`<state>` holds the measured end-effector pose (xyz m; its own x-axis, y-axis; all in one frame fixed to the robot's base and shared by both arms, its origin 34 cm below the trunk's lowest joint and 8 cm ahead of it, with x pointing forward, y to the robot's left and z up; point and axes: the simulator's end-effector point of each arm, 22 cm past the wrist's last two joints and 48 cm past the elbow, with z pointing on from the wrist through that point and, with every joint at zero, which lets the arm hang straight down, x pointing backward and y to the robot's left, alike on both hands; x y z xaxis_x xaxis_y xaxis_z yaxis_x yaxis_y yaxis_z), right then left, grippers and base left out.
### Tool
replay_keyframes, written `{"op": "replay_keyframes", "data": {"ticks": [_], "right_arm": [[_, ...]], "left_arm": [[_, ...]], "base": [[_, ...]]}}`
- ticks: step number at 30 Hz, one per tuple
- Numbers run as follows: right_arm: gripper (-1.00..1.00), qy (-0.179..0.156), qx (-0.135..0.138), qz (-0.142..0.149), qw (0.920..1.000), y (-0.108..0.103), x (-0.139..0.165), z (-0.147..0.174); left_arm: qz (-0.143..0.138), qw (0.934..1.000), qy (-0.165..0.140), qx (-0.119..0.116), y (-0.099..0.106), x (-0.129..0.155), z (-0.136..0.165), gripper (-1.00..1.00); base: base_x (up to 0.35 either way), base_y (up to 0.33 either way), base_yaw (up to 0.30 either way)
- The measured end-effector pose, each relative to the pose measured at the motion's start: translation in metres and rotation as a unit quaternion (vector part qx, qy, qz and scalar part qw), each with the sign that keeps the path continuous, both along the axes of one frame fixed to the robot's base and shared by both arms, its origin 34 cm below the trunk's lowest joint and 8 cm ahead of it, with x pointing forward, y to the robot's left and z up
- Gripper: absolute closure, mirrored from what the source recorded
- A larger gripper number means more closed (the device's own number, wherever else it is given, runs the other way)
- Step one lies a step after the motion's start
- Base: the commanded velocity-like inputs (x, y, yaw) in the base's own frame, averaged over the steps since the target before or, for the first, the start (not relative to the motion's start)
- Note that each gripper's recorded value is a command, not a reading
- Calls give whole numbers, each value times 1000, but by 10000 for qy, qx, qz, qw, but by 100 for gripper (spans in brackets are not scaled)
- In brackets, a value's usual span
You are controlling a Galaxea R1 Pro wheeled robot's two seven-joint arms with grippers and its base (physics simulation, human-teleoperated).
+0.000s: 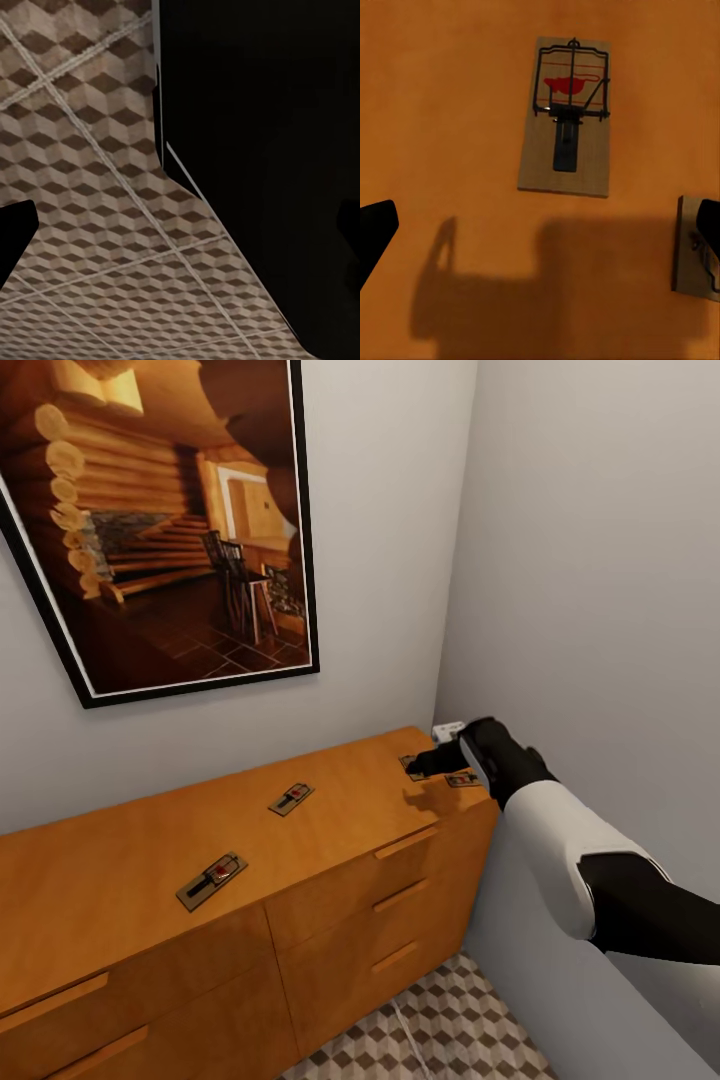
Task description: Take the four mousetraps from the cabinet in the bathroom and place them on the bathroom floor. Make sure all four end up on the same floor surface, and ensure that at least two of them are either under or directly next to the same bathroom sink.
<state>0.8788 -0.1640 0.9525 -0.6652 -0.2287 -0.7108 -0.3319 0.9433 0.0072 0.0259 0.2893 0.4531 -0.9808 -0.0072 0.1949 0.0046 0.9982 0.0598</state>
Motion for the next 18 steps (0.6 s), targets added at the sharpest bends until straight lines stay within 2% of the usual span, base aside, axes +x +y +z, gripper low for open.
{"op": "replay_keyframes", "data": {"ticks": [18], "right_arm": [[-100,-38,42,147,9999,5,-1,-23]], "left_arm": [[24,10000,1,78,8,0,0,-100]], "base": [[0,0,0]]}}
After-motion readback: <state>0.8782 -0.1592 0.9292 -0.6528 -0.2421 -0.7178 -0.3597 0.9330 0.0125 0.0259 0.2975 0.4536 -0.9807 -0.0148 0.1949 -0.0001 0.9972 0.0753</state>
